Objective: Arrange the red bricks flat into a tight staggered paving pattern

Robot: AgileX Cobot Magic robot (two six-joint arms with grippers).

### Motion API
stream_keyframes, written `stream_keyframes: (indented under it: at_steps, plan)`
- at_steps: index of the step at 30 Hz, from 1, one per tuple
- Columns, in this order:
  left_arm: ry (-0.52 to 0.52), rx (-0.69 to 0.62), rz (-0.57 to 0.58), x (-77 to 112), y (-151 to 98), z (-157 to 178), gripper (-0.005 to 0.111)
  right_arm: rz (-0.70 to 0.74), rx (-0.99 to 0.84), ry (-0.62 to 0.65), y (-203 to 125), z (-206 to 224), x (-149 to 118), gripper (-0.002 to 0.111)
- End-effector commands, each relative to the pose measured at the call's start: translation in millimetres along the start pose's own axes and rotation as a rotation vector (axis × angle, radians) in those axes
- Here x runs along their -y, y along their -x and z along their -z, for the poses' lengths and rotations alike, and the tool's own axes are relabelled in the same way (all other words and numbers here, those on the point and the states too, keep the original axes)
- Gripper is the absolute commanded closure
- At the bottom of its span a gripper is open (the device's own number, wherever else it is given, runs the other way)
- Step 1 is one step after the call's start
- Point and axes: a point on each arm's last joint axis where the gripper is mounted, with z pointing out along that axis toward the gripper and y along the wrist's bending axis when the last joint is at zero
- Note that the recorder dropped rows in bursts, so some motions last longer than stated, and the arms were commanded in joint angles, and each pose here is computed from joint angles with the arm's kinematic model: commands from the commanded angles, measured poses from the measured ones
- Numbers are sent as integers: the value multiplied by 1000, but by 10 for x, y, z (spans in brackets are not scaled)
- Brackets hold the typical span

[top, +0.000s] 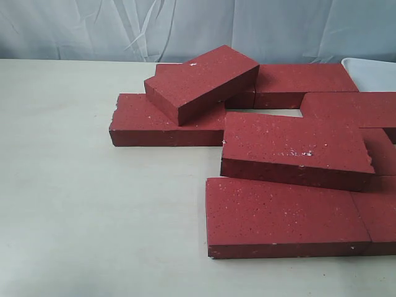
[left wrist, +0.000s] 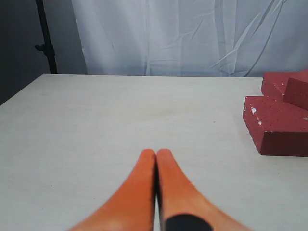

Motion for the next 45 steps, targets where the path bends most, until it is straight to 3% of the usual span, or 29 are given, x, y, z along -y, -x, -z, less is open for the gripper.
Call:
stream_keyframes:
  at_steps: [1, 6, 11, 22, 30, 45]
  plan:
    - [2, 13, 0, -2, -2, -1, 107, 2, 27, -5, 17, 4, 4, 109]
    - [2, 13, 0, -2, -2, -1, 107, 2, 118, -5, 100, 10, 4, 109]
    - [2, 13, 0, -2, -2, -1, 107, 3, 378, -5, 328, 67, 3, 109]
    - [2, 13, 0, -2, -2, -1, 107, 3, 495, -5, 425, 112, 2, 109]
    - [2, 13, 0, -2, -2, -1, 107, -5, 469, 1, 462, 127, -11, 109]
    - [2, 13, 0, -2, -2, -1, 107, 95, 190, -7, 1292, 322, -203, 109]
